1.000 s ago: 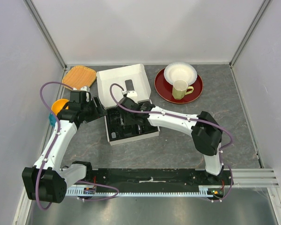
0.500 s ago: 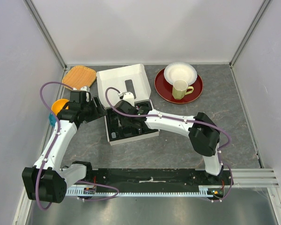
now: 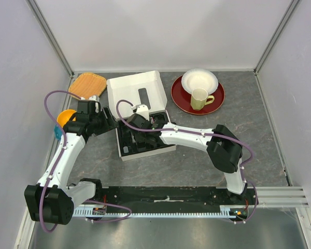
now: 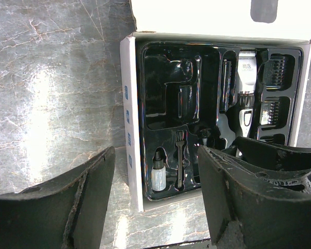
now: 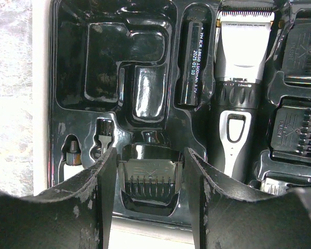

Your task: Sort the hair-cutting tools

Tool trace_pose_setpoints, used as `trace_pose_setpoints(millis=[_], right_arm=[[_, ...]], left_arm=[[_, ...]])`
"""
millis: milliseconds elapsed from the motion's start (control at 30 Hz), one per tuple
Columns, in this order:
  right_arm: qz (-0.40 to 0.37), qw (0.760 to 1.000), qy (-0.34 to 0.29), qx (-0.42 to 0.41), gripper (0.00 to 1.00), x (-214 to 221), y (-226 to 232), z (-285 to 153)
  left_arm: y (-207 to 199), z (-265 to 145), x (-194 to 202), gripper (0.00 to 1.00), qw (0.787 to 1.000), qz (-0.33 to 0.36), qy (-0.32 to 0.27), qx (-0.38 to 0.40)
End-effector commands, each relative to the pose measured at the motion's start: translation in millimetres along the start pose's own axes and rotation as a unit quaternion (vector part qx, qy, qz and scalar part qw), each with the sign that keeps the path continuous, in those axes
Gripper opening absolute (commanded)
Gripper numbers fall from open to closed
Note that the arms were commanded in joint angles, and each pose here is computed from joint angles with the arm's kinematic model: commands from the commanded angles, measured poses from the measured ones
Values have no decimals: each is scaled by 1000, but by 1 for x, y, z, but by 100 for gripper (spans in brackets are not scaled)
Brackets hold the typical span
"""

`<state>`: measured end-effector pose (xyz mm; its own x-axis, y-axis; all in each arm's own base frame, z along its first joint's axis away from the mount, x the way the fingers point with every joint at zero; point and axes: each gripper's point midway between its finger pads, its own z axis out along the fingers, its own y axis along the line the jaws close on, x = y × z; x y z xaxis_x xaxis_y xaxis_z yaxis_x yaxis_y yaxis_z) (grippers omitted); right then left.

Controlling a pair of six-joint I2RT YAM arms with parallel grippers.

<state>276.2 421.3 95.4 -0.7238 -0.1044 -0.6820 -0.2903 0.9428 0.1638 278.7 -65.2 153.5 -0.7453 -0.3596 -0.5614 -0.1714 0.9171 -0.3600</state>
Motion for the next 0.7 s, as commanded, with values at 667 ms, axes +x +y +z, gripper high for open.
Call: trace_pose_setpoints(millis=[667], right_arm=[[-13,999,39,31,38,23,-5,8]], left_arm=[[2,0,-7,71,1000,20,-14,-1]])
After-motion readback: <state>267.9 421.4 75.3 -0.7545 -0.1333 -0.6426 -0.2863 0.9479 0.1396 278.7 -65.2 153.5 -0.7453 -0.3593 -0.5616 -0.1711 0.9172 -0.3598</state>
